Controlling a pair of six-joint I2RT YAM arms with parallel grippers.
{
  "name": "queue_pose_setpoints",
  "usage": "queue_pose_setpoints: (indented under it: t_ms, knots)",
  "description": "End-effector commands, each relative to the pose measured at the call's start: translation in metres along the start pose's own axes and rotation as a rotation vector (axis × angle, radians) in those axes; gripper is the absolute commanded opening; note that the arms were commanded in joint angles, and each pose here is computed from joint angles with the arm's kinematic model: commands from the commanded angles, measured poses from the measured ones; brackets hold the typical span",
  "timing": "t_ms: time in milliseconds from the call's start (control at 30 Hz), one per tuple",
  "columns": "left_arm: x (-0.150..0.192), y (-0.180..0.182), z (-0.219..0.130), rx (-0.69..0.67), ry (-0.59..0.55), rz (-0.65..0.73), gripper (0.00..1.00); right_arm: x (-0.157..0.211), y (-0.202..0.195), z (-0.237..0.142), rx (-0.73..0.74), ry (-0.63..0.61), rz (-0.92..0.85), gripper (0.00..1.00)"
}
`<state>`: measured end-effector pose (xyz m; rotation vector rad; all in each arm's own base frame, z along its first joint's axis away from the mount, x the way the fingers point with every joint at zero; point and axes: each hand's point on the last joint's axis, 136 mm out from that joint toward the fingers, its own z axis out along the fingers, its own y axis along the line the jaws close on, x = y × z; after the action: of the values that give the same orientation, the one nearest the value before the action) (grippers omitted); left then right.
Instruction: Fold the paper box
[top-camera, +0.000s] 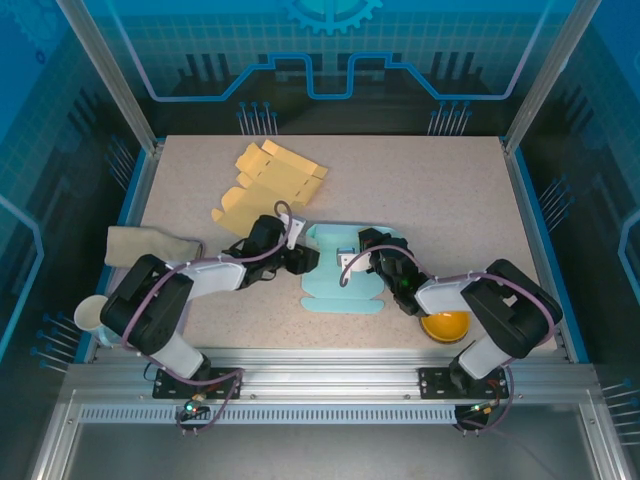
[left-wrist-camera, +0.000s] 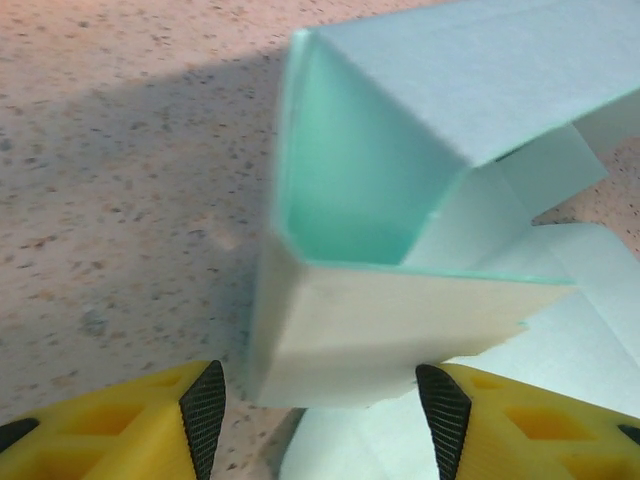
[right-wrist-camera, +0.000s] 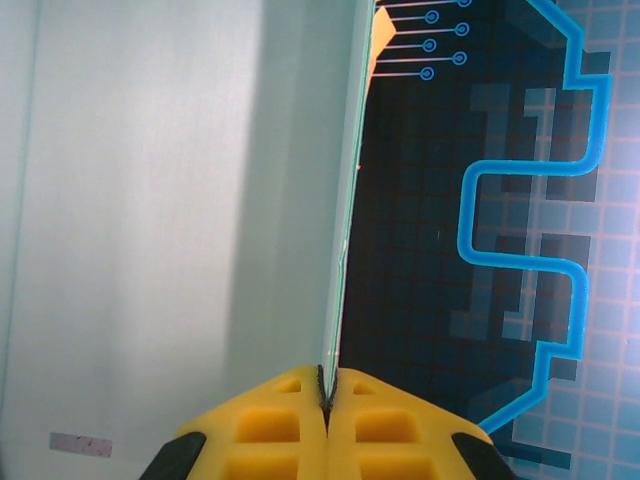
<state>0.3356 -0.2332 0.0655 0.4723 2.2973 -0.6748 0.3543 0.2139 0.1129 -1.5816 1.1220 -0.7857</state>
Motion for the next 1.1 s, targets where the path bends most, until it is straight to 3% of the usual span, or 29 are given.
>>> queue_pose_setpoints:
  t_ms: [0,267,367,433,467,567,900,1067]
  knots:
    - [-0.012,-0.013,0.008,0.029,-0.019,0.054,0.59,-0.003,0.022,0.001,-0.059,-0.003,-0.050,0.00]
    - [-0.022,-0.017,0.006,0.025,-0.036,0.084,0.48,-0.002,0.027,0.001,-0.075,0.002,-0.058,0.00]
    - [-0.019,-0.009,0.008,-0.016,-0.025,0.086,0.39,-0.002,0.026,0.001,-0.075,0.003,-0.058,0.00]
    - [-0.021,-0.004,0.010,-0.046,-0.024,0.083,0.38,-0.001,0.027,0.001,-0.077,0.003,-0.060,0.00]
    - [-0.023,0.000,0.010,-0.066,-0.028,0.078,0.40,-0.002,0.027,0.001,-0.077,0.001,-0.060,0.00]
    - [-0.029,0.006,0.011,-0.106,-0.044,0.073,0.64,-0.003,0.026,0.000,-0.077,-0.001,-0.062,0.00]
    - [-0.040,0.015,0.020,-0.163,-0.050,0.075,0.62,-0.004,0.021,-0.003,-0.068,-0.010,-0.068,0.00]
    - [-0.048,0.014,0.025,-0.164,-0.059,0.104,0.68,-0.010,0.018,-0.007,-0.065,-0.042,-0.060,0.00]
